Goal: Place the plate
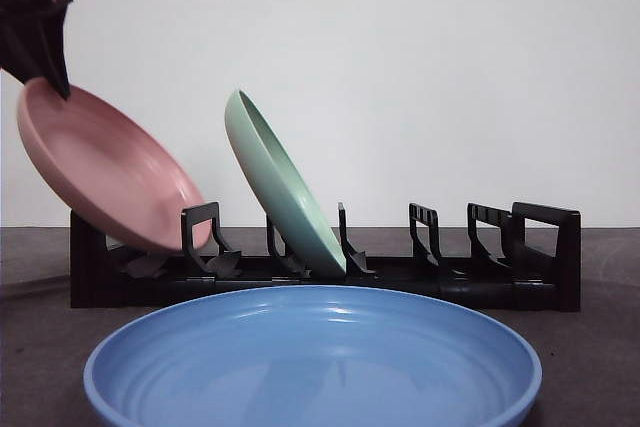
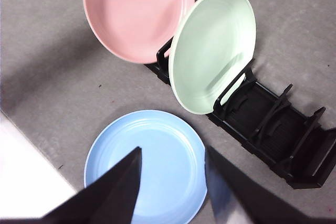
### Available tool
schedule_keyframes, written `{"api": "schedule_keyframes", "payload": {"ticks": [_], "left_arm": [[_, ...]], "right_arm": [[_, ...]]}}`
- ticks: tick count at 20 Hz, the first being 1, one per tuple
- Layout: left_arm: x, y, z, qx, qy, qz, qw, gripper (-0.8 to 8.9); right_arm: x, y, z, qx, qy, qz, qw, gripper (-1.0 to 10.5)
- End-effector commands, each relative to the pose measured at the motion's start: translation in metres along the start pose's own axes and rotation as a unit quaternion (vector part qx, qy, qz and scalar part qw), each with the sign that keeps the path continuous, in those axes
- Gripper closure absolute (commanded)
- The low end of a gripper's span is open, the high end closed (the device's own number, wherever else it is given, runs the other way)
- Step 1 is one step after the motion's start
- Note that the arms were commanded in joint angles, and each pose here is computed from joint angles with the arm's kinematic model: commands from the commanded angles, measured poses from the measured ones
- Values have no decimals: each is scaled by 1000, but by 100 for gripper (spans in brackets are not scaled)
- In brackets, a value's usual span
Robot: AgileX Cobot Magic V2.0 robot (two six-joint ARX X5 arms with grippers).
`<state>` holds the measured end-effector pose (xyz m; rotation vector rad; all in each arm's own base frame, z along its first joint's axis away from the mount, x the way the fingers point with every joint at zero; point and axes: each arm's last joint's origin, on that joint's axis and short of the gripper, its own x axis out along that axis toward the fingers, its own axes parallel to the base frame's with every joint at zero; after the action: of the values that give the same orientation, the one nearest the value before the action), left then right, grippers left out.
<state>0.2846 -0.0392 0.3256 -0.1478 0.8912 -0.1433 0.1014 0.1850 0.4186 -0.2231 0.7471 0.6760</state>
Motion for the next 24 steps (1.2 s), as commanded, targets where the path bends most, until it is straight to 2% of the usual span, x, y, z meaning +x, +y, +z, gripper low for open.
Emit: {"api": "schedule_keyframes", "payload": {"ticks": [1, 5, 11, 14, 18, 24], "left_arm": [[-12, -5, 13, 8, -15, -4, 1000, 803], [-32, -7, 15, 26, 16, 11, 999, 803], [-62, -6, -6, 47, 76, 18, 996, 803], [-82, -6, -18, 49, 64, 17, 997, 803], [-101, -3, -50, 47, 64, 11, 997, 803], [-92, 3, -98, 13, 88, -47, 995, 803]], "right_arm": [[-3, 2, 2, 6, -3, 3, 1000, 757], [-3, 1, 0, 3, 8, -3, 1000, 757], [-4, -2, -3, -4, 13, -50, 999, 757], [-4, -3, -3, -5, 11, -56, 998, 757], [-4, -3, -3, -5, 10, -56, 998, 757], [-4, -3, -3, -5, 10, -56, 998, 757]]}}
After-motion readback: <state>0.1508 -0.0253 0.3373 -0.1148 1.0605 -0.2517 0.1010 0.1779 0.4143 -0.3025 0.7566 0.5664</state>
